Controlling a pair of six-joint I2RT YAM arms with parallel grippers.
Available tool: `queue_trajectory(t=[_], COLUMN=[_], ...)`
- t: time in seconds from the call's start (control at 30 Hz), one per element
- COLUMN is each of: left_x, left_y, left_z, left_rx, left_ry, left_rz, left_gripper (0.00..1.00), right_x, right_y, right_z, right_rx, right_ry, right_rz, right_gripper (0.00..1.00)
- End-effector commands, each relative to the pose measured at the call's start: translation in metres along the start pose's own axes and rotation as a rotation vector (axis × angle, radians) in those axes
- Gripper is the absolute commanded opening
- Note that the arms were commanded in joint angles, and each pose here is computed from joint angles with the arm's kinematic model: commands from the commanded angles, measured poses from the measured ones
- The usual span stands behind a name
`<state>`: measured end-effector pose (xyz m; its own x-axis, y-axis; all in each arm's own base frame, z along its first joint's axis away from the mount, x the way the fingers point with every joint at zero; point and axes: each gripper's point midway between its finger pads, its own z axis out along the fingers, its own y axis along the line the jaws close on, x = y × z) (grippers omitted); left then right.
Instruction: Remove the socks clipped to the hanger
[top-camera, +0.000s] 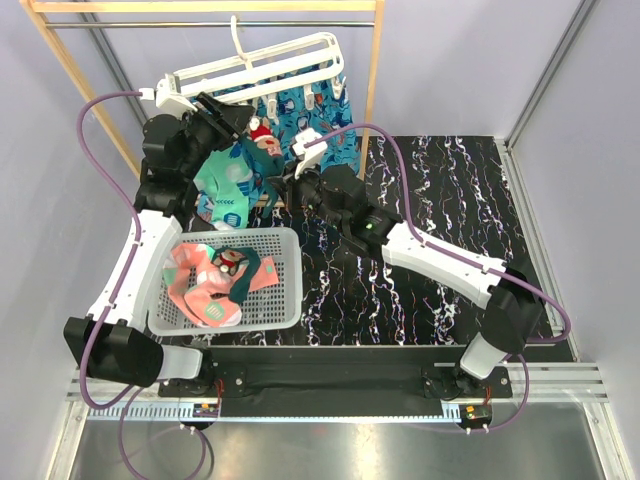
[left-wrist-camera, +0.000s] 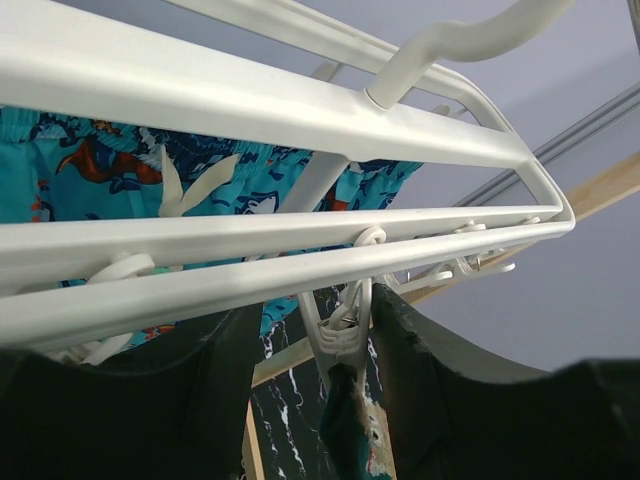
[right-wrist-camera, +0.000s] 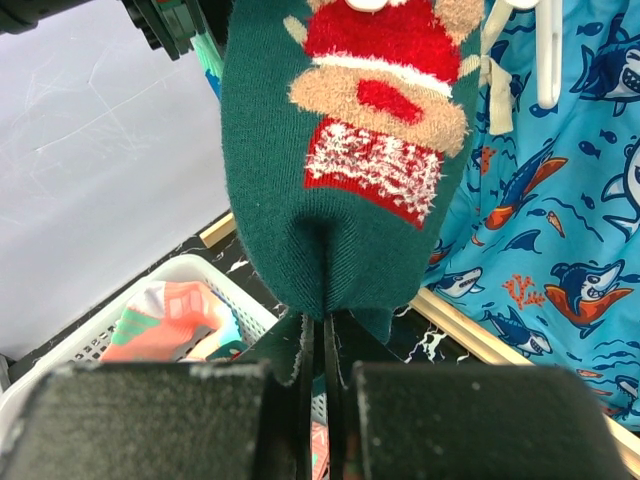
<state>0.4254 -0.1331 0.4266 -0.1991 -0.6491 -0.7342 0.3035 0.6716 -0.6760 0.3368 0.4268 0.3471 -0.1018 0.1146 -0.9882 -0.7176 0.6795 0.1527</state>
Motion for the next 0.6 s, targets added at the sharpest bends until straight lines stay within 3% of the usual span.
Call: queue_trajectory(t=[0.0, 0.4, 0.5, 0.53, 0.57], left_x=[-0.0272, -0.0311, -0.0308, -0.0320, -0.0327], left_y=[-0.0231, -0.0260, -0.0267, -0.0271, -0.0279], left_z=[-0.0020, -0.0043, -0.0057, -0.0061, -0.0067], left_rx=[0.069, 0.074, 0.079, 0.078, 0.079], left_ry=[-0.087, -0.106, -0.108, -0.113, -0.114], left_rz=[0.021, -0.002, -0.007, -0.010, -0.010], left_gripper=[0.52, 0.54, 0.44, 0.31, 0.24], right_x=[-0.0397, -0.0391, -0.0389, -0.0401, -0.0401], right_y=[0.0050, 0.0036, 0.0027, 0.0024, 0.0022], right_z=[-0.0119, -0.0123, -0.0123, -0.0132, -0.0132], right_rx=[-0.013, -0.005, 0.000, 0.001, 0.003], right_ry=[-0.099, -0.095, -0.095, -0.096, -0.097], right_rz=[0.017, 0.018, 0.017, 0.014, 0.016], right_gripper=[0.00, 0.00, 0.00, 0.00, 0.00])
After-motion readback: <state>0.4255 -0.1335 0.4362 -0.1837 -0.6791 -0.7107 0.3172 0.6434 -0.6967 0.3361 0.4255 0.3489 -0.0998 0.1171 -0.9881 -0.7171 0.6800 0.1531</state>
